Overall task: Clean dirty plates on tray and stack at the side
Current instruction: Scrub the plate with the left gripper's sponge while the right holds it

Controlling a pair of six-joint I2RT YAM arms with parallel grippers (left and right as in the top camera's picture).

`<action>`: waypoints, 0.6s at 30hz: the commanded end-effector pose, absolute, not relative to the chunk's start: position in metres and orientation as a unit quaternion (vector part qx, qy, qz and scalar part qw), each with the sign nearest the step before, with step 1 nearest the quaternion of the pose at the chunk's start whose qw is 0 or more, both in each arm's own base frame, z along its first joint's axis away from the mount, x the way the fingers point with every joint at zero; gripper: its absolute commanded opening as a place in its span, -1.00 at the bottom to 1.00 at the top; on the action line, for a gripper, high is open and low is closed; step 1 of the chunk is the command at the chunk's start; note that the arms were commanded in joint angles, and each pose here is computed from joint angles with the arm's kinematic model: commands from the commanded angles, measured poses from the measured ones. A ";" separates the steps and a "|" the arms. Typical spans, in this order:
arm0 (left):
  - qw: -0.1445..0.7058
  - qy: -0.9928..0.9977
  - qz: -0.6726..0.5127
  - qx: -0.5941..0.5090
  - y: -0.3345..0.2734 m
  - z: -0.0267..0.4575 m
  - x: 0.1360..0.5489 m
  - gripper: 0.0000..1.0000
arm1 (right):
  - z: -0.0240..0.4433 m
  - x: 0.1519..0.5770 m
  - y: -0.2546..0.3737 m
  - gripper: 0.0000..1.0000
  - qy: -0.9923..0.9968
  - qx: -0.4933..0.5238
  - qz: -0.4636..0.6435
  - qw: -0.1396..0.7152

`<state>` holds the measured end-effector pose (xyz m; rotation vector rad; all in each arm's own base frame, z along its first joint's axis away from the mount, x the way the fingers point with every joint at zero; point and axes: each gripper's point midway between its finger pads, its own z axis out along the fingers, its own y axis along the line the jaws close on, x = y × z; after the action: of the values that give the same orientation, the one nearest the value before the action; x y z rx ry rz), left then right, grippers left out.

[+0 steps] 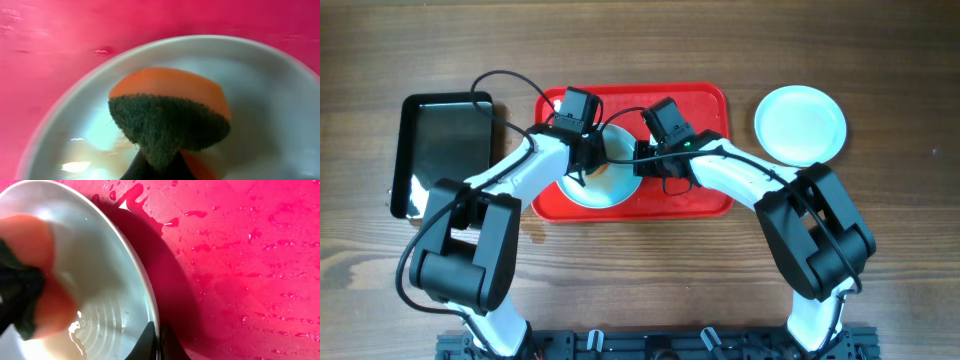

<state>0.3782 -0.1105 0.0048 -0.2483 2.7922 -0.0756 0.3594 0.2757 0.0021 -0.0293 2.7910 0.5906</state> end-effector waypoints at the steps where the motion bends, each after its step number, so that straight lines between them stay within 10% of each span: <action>1: 0.147 0.975 0.146 -0.080 -0.039 -0.013 0.361 -0.92 | -0.019 0.354 0.263 -0.91 0.976 -0.005 0.173 0.130; 18: 0.270 0.935 0.184 -0.136 -0.014 0.090 0.390 -0.92 | -0.020 0.355 0.258 -0.92 0.978 0.000 0.160 0.134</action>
<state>0.3776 -0.0382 0.0435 -0.2652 2.6828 0.4132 0.3558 0.2798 0.0018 -0.0455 2.7953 0.5954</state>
